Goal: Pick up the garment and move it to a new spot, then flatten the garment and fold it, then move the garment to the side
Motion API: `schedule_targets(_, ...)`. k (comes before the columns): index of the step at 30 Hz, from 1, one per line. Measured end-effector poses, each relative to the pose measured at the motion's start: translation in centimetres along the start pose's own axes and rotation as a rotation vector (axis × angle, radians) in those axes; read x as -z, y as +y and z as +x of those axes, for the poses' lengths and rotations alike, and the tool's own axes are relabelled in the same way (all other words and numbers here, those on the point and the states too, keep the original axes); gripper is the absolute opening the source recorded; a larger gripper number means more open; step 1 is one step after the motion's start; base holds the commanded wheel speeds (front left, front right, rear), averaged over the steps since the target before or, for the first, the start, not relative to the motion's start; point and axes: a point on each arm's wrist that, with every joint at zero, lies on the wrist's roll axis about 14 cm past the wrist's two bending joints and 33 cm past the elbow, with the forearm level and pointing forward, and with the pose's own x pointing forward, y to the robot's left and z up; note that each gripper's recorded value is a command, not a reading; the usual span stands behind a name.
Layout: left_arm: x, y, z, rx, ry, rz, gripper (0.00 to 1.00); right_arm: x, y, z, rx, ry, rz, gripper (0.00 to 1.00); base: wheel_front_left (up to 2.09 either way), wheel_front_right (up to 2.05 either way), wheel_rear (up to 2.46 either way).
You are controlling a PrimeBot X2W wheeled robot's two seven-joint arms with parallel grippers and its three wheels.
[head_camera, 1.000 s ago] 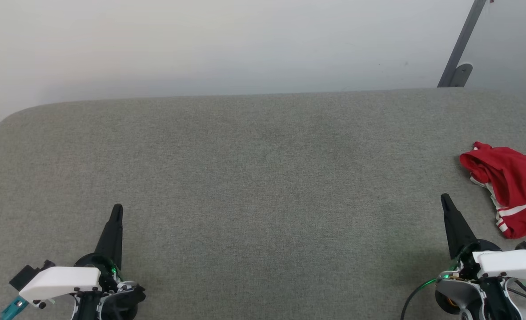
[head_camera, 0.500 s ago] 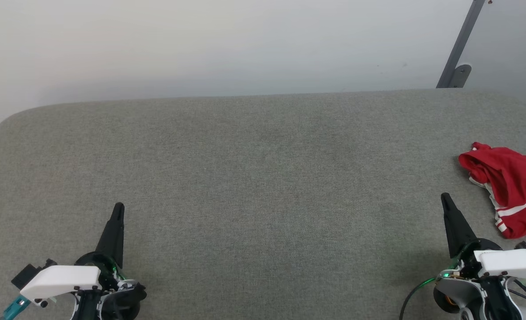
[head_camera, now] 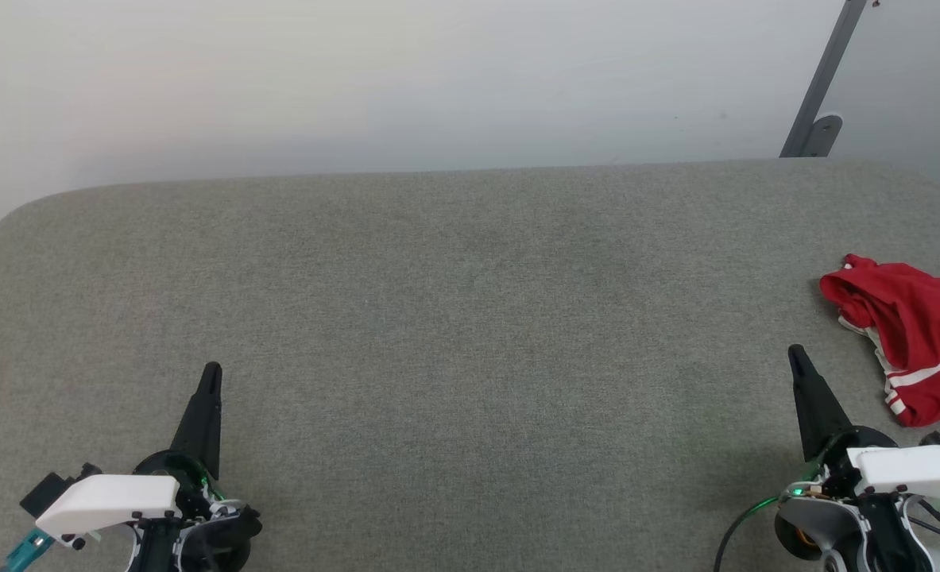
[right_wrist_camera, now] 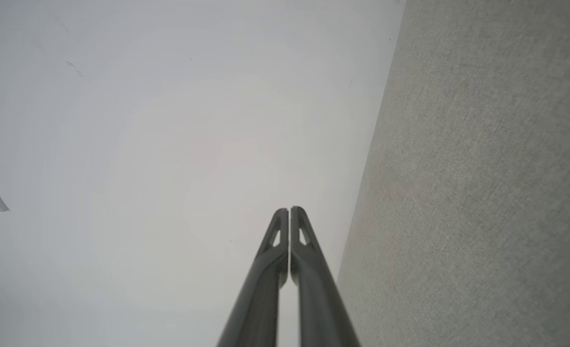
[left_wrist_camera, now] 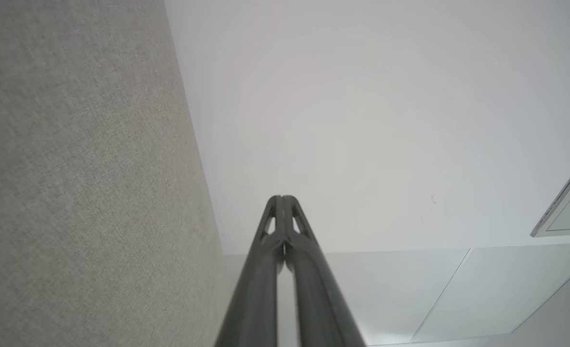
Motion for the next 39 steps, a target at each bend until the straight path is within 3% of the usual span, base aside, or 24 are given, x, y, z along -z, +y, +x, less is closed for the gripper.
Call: schedule_targets(39, -0.01, 0.01, -0.01, 0.0, 0.0, -0.001, 0.0, 0.01, 0.01, 0.0, 0.0, 0.0, 0.001, 0.0, 0.0, 0.0, 0.0)
